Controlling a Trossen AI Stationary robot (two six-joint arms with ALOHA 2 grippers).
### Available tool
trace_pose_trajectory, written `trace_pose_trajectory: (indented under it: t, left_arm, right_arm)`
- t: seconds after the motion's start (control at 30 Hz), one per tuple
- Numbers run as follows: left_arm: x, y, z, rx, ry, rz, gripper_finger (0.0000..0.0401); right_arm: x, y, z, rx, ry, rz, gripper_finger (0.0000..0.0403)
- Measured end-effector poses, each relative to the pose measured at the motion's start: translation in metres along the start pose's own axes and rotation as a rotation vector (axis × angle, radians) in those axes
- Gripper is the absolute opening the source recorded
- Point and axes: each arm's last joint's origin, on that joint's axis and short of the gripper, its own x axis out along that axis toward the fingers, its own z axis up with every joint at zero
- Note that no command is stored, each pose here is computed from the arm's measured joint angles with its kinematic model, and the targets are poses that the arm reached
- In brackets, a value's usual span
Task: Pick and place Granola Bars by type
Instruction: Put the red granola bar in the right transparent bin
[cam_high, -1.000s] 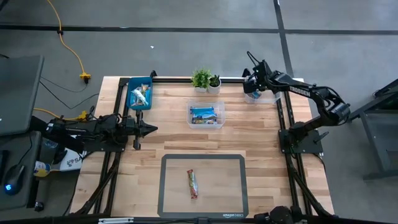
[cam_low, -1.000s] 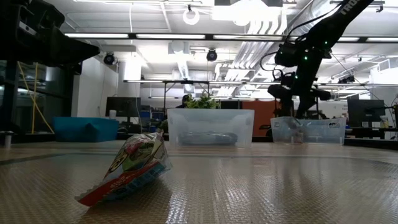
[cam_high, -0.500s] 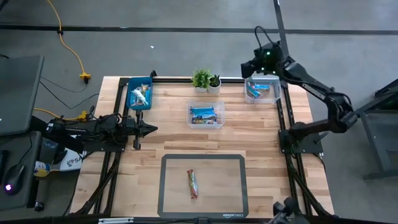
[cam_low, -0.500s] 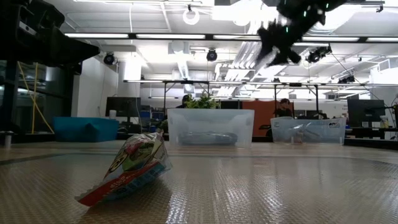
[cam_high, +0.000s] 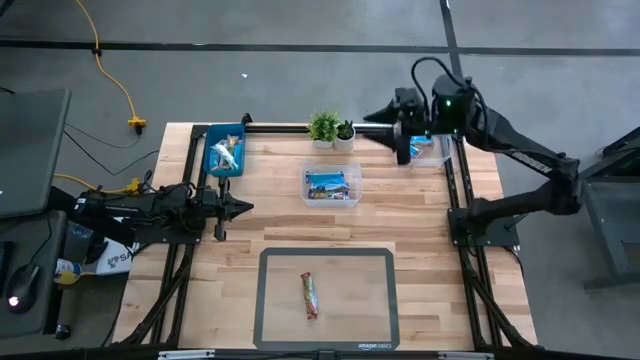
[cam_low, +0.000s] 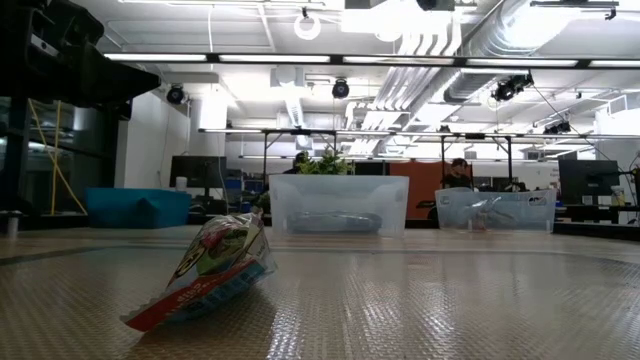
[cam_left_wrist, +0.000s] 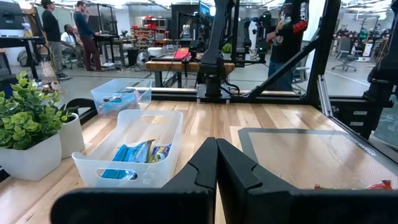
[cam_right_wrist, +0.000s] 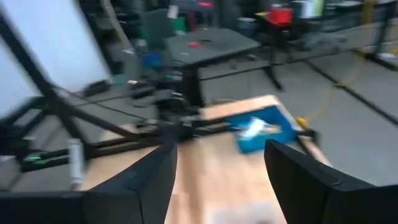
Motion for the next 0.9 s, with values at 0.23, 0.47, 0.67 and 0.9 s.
trace_pose_trajectory:
  t: [0.23, 0.47, 0.67, 0.9]
  left_arm:
    - [0.000, 0.000, 0.000, 0.000, 0.001, 0.000, 0.0001]
    - [0.000, 0.000, 0.000, 0.000, 0.000, 0.000, 0.0001]
    - [0.000, 0.000, 0.000, 0.000, 0.000, 0.000, 0.0001]
    - [0.000, 0.000, 0.000, 0.000, 0.001, 0.000, 0.0001]
  right_arm:
    - [0.026, 0.047, 0.002, 0.039, 0.017, 0.075, 0.0229]
    - [0.067, 0.096, -0.011, 0.005, 0.097, 0.166, 0.0229]
    - [0.113, 0.136, -0.036, -0.057, 0.236, 0.280, 0.0227]
    - [0.173, 0.163, -0.081, 0.109, 0.450, 0.239, 0.0227]
